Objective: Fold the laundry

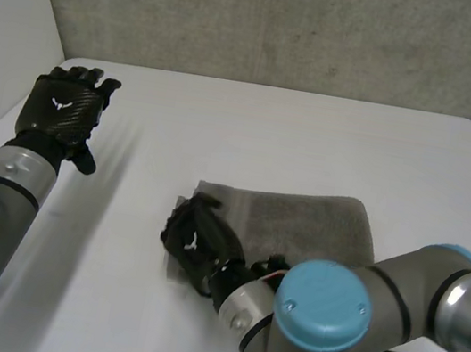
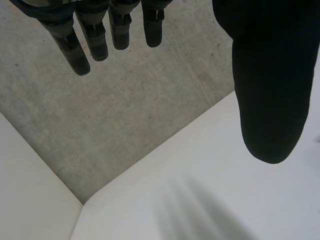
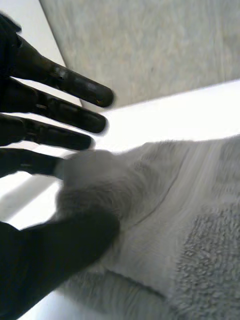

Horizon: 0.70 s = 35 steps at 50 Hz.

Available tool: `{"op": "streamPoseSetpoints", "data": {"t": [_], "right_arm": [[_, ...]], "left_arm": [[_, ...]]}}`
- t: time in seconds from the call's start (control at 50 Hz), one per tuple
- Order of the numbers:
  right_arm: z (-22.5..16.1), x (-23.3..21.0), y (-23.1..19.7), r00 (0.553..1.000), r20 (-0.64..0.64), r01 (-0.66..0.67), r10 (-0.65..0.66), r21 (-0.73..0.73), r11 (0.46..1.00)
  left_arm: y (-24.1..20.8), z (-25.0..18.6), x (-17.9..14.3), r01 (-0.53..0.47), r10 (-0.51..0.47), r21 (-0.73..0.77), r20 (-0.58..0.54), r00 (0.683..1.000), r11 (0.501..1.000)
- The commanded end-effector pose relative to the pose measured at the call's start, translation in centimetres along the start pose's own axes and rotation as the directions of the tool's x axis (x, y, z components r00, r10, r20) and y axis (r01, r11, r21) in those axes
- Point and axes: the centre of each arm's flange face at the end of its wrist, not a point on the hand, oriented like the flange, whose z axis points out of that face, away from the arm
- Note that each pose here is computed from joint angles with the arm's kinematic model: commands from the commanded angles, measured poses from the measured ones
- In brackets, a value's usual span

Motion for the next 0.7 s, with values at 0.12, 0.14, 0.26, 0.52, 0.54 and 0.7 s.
{"op": "streamPoseSetpoints", "data": {"t": [0.12,0.14,0.26,0.52,0.54,0.7], "right_arm": [[-2.2,8.2,0.2,0.950,-0.256,-0.197,0.180,-0.041,0.980],[-2.2,8.2,0.2,0.950,-0.256,-0.197,0.181,-0.041,0.979],[-5.8,12.4,3.4,0.831,-0.382,-0.462,0.405,-0.068,0.884],[-10.3,11.9,12.1,0.688,-0.447,-0.705,0.571,-0.224,0.674],[-10.4,12.0,12.4,0.685,-0.453,-0.707,0.570,-0.225,0.670],[-10.3,12.3,12.4,0.686,-0.454,-0.707,0.569,-0.227,0.670]], "left_arm": [[0.5,-0.6,1.0,0.000,-0.001,-0.019,-0.031,1.000,1.000],[0.5,-0.6,1.0,0.000,-0.001,-0.019,-0.031,1.000,1.000],[0.2,-1.0,1.8,0.000,-0.001,-0.011,-0.056,0.998,1.000],[0.5,-1.6,2.6,0.001,-0.003,-0.019,-0.079,0.997,1.000],[0.5,-1.6,2.6,0.001,-0.003,-0.021,-0.080,0.997,1.000],[0.8,-1.6,2.8,0.001,-0.003,-0.027,-0.088,0.996,1.000]]}}
